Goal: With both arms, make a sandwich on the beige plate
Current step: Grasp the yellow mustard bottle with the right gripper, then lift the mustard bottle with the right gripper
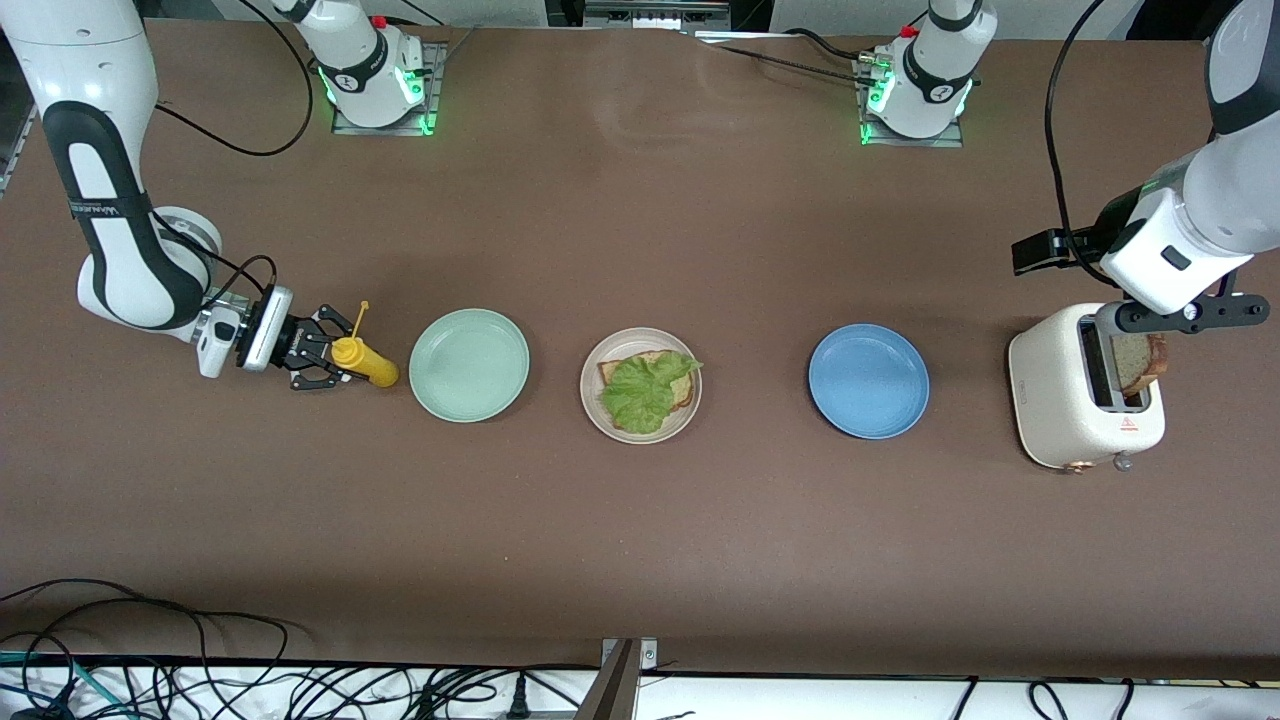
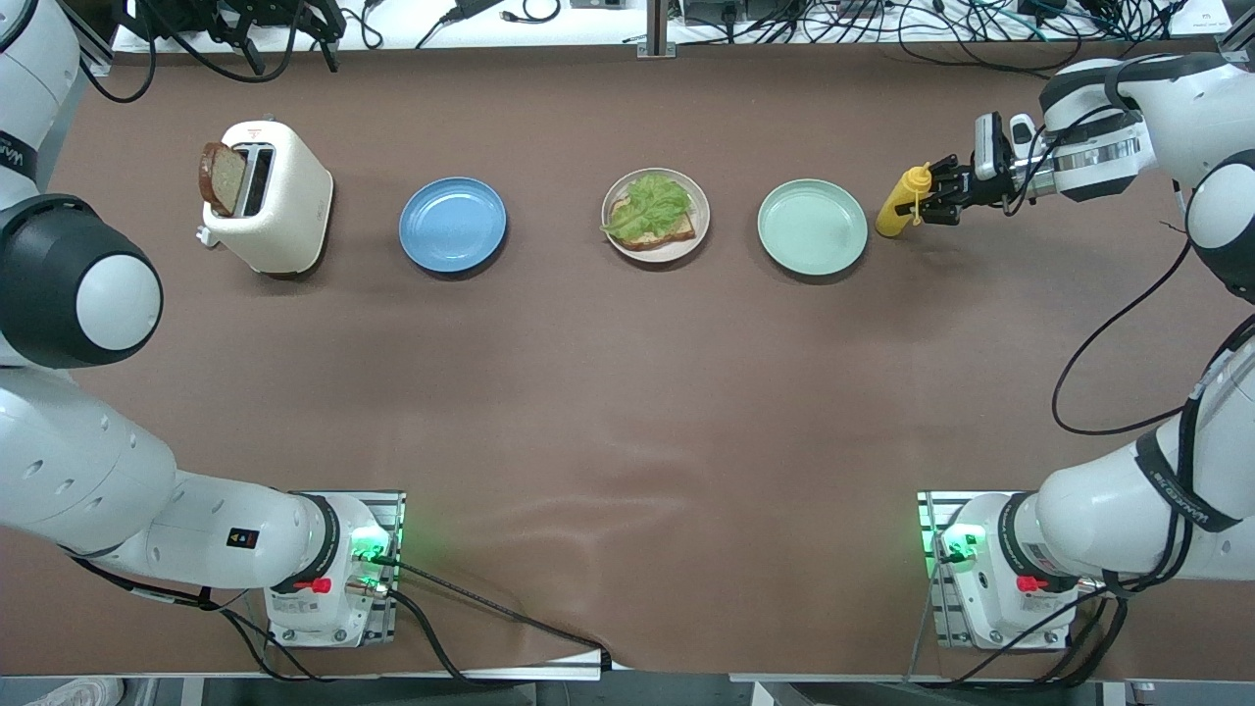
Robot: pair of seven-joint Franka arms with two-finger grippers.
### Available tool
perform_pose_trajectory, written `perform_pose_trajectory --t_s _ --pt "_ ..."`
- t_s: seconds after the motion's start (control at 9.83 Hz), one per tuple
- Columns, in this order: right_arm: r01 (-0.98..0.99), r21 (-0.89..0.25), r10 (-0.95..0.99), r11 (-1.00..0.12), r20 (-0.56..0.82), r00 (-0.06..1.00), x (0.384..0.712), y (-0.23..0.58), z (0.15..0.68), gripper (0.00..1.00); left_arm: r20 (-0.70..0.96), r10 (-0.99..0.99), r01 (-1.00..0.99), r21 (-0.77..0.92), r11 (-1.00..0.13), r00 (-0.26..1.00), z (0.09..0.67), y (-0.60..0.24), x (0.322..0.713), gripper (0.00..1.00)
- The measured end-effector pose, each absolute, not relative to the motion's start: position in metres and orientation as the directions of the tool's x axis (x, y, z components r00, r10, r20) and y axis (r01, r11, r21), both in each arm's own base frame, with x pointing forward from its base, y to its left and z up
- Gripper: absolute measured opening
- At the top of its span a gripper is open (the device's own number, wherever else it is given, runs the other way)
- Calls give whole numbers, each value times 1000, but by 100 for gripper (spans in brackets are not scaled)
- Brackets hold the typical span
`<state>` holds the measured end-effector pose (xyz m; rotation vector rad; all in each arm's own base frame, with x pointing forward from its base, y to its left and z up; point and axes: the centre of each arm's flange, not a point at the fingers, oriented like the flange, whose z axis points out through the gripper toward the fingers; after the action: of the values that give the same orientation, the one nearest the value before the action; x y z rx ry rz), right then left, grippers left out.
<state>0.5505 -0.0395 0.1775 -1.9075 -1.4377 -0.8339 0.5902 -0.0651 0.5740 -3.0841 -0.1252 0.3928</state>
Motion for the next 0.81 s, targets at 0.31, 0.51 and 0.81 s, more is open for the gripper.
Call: perform_pose_trajectory --t_s 0.31,0.51,0.81 --pt "960 -132 624 -246 737 261 574 -40 206 11 -256 84 76 -43 -996 963 566 -65 594 100" --pt "951 -182 690 -249 656 307 594 -25 247 4 -242 88 80 -43 -996 966 564 -64 598 100" --pt "934 -207 799 -291 485 356 619 20 317 4 -240 89 77 -56 -995 967 564 -63 598 100"
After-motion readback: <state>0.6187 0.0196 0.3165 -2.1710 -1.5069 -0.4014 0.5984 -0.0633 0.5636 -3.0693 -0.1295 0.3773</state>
